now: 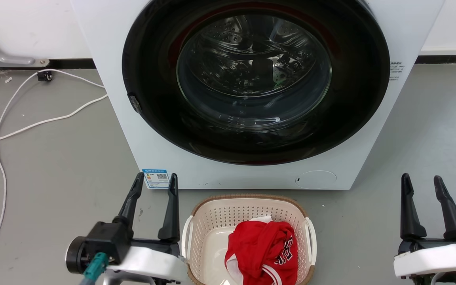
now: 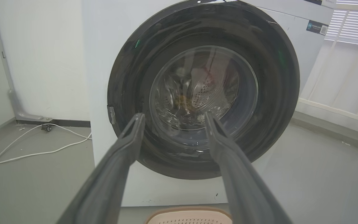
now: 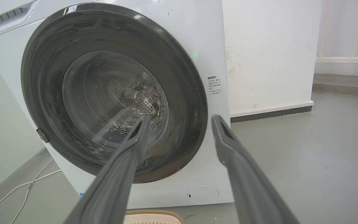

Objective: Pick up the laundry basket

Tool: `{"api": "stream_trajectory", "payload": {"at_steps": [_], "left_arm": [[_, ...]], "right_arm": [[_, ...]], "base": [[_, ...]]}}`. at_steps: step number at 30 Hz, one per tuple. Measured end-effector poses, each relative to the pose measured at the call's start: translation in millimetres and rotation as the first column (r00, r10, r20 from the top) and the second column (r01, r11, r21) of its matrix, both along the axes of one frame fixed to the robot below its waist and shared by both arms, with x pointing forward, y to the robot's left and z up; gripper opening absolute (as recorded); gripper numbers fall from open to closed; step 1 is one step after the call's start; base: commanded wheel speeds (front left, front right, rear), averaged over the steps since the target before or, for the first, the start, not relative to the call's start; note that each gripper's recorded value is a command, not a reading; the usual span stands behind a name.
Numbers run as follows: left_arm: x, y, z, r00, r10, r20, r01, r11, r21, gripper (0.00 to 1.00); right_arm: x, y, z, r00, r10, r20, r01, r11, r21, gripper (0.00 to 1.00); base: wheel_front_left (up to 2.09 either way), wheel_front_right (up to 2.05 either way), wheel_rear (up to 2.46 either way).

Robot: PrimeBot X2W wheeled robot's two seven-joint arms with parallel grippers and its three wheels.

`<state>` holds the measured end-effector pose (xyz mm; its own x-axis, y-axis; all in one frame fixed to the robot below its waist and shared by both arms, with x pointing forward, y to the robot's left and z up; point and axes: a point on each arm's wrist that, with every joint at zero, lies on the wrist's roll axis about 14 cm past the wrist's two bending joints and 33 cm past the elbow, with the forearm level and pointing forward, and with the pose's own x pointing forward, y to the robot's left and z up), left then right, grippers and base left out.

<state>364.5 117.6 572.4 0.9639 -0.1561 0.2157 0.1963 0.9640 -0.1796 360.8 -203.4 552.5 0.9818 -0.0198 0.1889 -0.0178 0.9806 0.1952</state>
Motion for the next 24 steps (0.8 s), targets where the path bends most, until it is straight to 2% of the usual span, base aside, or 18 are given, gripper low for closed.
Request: {"api": "stream_trajectory", "payload": {"at_steps": [16,20,24], "left_arm": [[-8,-18,-9,0.999,-0.037,0.023,0.034,0.990,0.137,1.00],[-9,-19,-11,0.999,-0.046,0.025,0.041,0.989,0.144,1.00],[-9,-17,-7,0.999,-0.035,0.032,0.032,0.995,0.097,1.00]], "right_arm": [[-4,4,-23,0.998,-0.002,-0.062,-0.008,0.986,-0.168,1.00],[-4,7,-21,0.999,0.004,-0.054,-0.015,0.979,-0.202,1.00],[-4,9,-17,0.999,0.011,-0.038,-0.019,0.977,-0.213,1.00]], "base": [[0.00,0.00,0.00],[0.00,0.00,0.00],[0.00,0.00,0.00]]}}
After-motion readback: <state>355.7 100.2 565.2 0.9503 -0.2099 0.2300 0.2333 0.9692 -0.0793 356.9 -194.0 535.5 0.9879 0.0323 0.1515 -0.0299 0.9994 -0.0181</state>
